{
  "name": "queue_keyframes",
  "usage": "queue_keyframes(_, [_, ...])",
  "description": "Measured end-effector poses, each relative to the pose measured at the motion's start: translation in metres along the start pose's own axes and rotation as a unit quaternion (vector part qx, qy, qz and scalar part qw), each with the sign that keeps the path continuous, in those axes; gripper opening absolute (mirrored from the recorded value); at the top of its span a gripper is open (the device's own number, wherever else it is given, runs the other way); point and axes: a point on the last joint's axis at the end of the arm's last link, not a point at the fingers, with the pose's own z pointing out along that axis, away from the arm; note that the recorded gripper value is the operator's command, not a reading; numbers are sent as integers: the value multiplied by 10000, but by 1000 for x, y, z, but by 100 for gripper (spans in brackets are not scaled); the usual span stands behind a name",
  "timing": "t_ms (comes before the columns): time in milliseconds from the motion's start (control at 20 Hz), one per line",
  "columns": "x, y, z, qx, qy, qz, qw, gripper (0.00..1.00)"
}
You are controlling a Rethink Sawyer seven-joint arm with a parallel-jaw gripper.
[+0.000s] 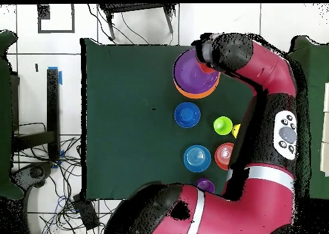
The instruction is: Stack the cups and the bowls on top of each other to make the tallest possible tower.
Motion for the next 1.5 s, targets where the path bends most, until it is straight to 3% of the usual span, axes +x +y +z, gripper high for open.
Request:
queue_keyframes(900, [4,-1,-5,3,13,-5,10000,0])
queue_keyframes(1500, [15,-14,4,166,87,-25,9998,0])
